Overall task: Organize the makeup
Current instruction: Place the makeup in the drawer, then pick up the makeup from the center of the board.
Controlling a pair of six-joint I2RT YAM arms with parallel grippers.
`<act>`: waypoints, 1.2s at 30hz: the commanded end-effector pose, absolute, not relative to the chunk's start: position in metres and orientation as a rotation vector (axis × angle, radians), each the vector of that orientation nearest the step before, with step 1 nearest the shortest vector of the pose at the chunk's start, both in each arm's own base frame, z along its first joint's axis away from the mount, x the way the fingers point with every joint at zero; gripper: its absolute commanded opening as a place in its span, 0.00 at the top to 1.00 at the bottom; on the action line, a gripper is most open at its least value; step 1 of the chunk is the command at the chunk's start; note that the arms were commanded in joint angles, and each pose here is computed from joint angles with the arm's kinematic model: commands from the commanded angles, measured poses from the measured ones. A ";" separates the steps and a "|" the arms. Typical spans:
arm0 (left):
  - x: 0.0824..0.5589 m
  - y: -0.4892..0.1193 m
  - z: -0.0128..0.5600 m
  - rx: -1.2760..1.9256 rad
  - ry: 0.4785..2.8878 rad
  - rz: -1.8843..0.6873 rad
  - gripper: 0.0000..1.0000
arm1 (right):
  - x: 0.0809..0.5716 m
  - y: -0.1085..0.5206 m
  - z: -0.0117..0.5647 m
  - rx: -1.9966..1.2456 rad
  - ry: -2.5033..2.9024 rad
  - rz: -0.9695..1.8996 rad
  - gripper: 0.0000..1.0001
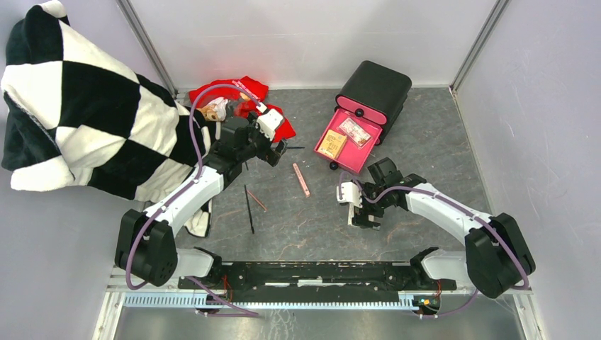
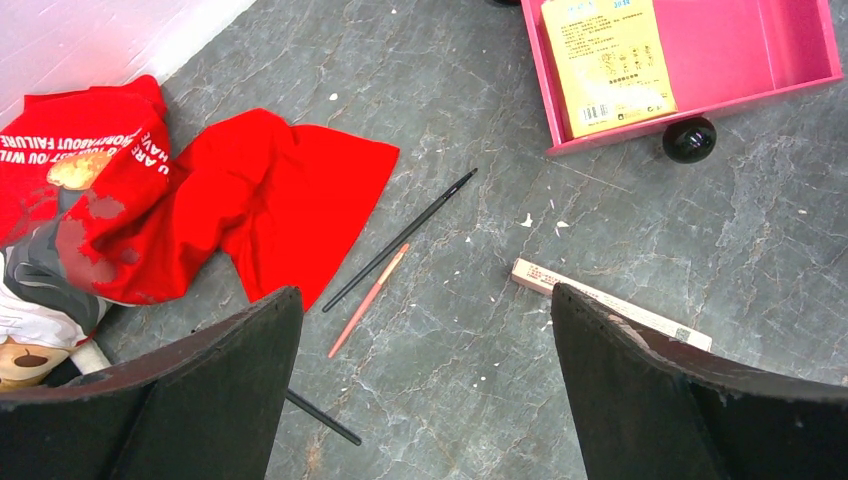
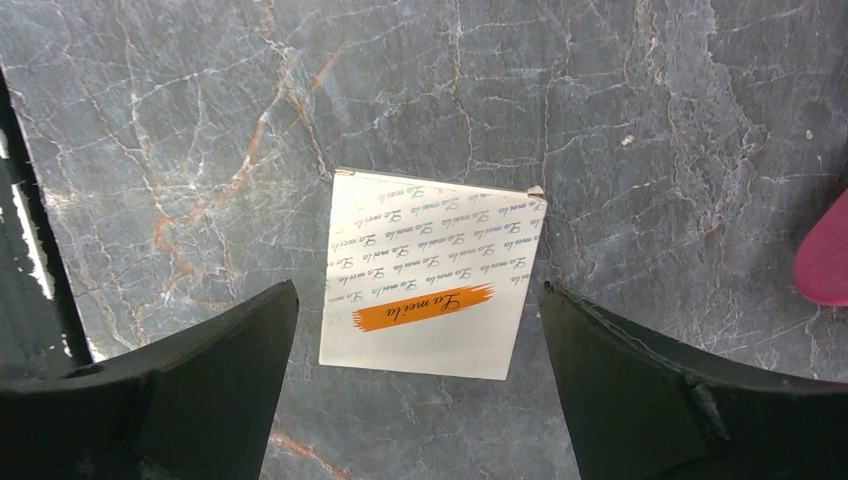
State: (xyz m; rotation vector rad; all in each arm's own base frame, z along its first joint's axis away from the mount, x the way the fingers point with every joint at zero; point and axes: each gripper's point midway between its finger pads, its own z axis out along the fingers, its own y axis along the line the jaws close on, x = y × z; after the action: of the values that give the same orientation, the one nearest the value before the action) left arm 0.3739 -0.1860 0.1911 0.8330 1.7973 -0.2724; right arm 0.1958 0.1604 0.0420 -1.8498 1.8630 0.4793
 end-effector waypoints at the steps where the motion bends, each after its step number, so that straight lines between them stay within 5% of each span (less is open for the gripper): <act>1: 0.376 -0.191 0.202 0.832 1.760 -0.302 0.00 | 0.204 0.160 0.037 -1.843 1.869 0.425 0.02; 20: 0.375 -0.192 0.199 0.845 1.766 -0.308 0.00 | 0.202 0.151 0.012 -1.849 1.969 0.405 0.04; 25: 0.374 -0.192 0.199 0.848 1.764 -0.309 0.00 | 0.207 0.148 0.007 -1.858 1.999 0.376 0.16; 30: 0.374 -0.191 0.204 0.843 1.752 -0.303 0.00 | 0.216 0.153 0.023 -1.881 1.975 0.376 0.43; 36: 0.376 -0.188 0.213 0.814 1.736 -0.283 0.00 | 0.245 0.169 0.077 -1.898 1.834 0.295 0.50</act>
State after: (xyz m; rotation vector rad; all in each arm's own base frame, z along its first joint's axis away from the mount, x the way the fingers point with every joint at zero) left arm 0.3714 -0.1883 0.1899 0.8454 1.7985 -0.2901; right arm 0.2121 0.1551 0.0291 -1.8864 1.9790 0.4038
